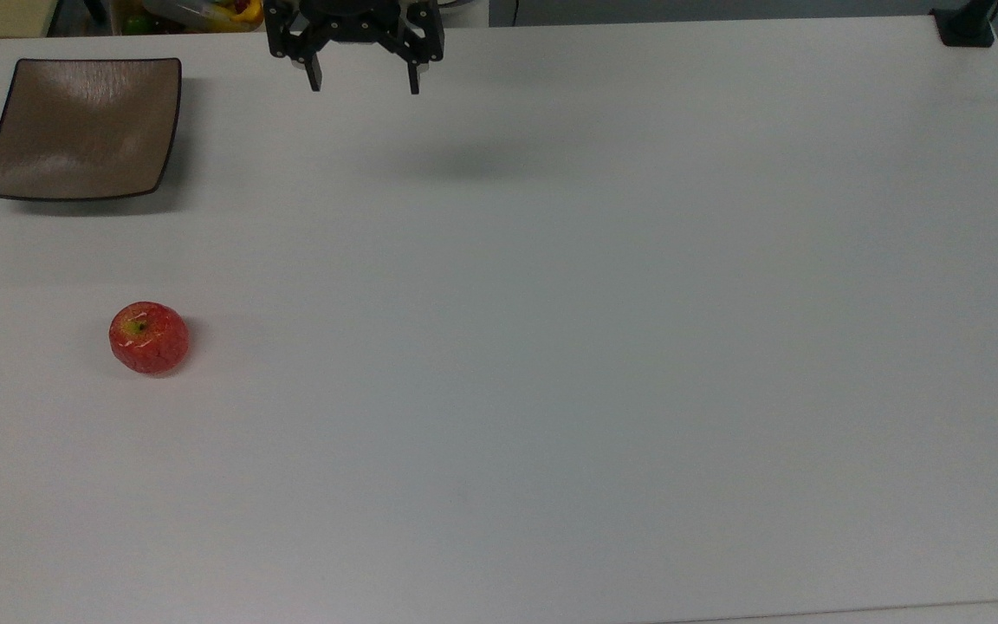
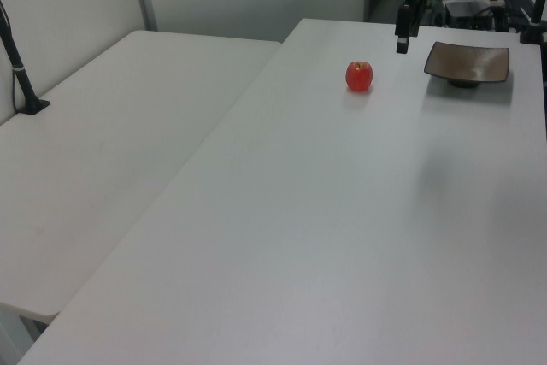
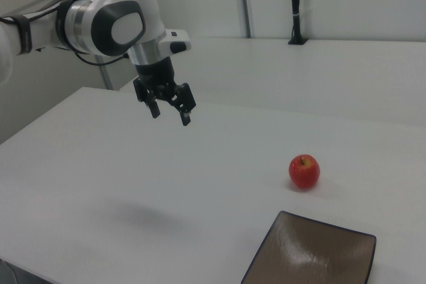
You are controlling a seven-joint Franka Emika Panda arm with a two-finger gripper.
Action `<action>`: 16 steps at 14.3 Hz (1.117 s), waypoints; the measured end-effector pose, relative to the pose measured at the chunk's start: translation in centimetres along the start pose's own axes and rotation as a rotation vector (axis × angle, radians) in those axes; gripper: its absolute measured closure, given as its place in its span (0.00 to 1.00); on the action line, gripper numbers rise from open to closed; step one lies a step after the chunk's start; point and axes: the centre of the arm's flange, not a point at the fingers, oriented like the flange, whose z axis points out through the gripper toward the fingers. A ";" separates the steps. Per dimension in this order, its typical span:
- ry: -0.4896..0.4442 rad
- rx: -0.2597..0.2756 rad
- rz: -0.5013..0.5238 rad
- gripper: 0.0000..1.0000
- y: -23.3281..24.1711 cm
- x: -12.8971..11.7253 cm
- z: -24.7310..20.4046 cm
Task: Apples placed on a ceramic plate
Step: 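Move the open gripper over the red apple and lower it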
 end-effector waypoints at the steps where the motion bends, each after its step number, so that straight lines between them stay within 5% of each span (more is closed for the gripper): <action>1: 0.016 -0.001 0.011 0.00 0.6 0.3 0.0; 7: 0.148 -0.021 0.113 0.00 7.1 4.1 1.8; 16: 0.209 -0.085 0.190 0.00 14.8 8.3 7.6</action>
